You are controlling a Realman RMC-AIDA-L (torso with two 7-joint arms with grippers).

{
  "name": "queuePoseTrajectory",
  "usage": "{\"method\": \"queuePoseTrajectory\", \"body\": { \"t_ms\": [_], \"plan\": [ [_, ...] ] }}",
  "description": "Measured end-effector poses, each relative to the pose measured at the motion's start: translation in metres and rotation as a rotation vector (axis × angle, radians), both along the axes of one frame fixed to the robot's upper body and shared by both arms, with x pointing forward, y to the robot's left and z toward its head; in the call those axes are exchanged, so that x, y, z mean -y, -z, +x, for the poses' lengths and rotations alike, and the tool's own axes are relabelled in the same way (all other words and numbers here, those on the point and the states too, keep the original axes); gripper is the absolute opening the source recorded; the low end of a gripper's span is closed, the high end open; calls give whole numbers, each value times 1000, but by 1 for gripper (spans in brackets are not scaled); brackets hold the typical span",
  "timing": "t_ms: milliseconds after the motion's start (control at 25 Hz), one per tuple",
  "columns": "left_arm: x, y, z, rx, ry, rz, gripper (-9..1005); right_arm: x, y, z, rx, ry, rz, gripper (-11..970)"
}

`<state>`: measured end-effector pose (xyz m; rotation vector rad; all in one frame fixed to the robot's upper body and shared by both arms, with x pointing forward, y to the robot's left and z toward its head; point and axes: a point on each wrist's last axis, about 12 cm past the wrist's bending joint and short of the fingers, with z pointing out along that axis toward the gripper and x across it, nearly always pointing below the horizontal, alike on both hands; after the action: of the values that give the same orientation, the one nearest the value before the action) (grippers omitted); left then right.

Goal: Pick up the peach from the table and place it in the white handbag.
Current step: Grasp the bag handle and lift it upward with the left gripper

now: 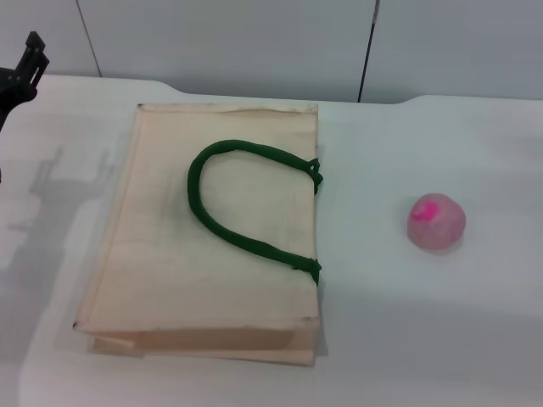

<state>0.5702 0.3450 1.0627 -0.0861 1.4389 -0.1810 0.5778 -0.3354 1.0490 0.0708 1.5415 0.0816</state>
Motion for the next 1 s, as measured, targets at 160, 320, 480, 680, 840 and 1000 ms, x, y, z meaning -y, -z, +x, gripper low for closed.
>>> {"method": "queuePoseTrajectory", "body": {
  "t_ms": [160, 320, 480, 680, 840, 1000],
  "plan": [
    [0, 0, 0, 0, 0, 0, 732, 0, 0, 0, 0, 0, 0, 894],
    [0, 0, 0, 0, 0, 0, 731, 0, 0, 0, 0, 0, 0, 894],
    [0, 0, 0, -1, 3, -3, 731, 0, 0, 0, 0, 1, 1, 894],
    [7, 0, 2, -23, 72, -50, 730, 3, 0, -1, -2, 5, 6, 894],
    [10, -5, 9, -61, 167, -130, 729, 1, -1, 0, -8, -35, 30, 894],
    [5, -16, 18, -136, 284, -194, 729, -4, -7, 7, -15, -132, 61, 894]
  ]
}}
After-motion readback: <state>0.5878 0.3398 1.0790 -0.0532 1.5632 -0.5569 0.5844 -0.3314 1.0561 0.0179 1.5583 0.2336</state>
